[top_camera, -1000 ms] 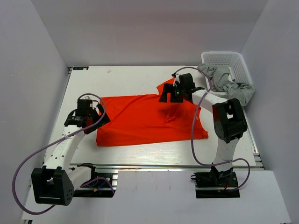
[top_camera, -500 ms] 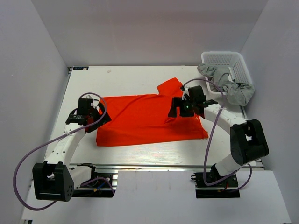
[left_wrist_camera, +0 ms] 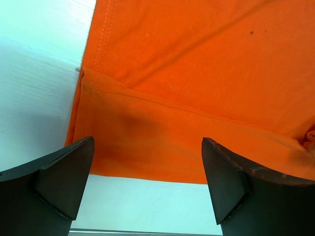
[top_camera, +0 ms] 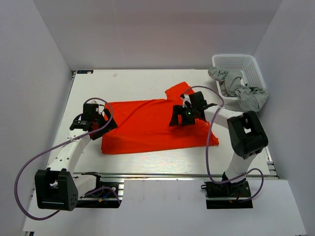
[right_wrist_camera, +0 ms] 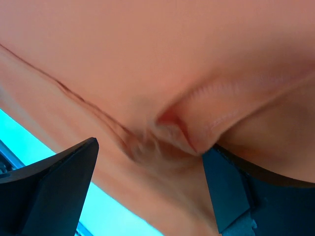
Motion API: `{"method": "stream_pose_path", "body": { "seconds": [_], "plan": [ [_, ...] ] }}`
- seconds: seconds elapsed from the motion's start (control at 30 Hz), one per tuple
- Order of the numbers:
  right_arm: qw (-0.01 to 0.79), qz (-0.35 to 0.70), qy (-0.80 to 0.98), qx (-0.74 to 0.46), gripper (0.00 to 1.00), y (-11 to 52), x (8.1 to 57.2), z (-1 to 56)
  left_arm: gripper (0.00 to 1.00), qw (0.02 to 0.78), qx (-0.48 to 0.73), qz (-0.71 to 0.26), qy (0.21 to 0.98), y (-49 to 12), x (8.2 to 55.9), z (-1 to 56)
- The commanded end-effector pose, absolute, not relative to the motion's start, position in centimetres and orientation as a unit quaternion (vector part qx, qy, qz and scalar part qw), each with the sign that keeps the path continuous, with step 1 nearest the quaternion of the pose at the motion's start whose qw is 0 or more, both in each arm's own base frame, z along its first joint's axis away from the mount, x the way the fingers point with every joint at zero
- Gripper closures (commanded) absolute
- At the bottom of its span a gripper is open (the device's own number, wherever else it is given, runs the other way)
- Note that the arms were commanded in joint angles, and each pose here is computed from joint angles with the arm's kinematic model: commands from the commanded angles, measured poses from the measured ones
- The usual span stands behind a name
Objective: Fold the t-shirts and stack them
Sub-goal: Fold the flattened tshirt in 1/3 of the way
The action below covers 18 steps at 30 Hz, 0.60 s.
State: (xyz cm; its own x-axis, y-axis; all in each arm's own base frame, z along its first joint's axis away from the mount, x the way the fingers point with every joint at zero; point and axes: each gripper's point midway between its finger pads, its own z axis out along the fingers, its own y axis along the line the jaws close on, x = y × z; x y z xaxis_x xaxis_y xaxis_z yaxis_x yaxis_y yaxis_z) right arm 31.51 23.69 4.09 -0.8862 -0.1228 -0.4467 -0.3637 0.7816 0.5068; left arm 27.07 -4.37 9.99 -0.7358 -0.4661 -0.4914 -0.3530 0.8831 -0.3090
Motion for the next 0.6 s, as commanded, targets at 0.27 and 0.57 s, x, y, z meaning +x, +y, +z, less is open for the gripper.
{"method": "stream_pose_path", "body": {
  "seconds": [0.27,0.57],
  "plan": [
    [0.244,0.309,0.908,-0.143,0.10,27.4,37.9,5.2,0.00,0.298,-0.217,-0.104,0.924,-4.4,27.2,10.4],
    [0.325,0.267,0.895,-0.148,0.10,27.3,43.7,10.0,0.00,0.321,-0.211,-0.121,0.915,-4.9,29.4,11.8]
  ]
}}
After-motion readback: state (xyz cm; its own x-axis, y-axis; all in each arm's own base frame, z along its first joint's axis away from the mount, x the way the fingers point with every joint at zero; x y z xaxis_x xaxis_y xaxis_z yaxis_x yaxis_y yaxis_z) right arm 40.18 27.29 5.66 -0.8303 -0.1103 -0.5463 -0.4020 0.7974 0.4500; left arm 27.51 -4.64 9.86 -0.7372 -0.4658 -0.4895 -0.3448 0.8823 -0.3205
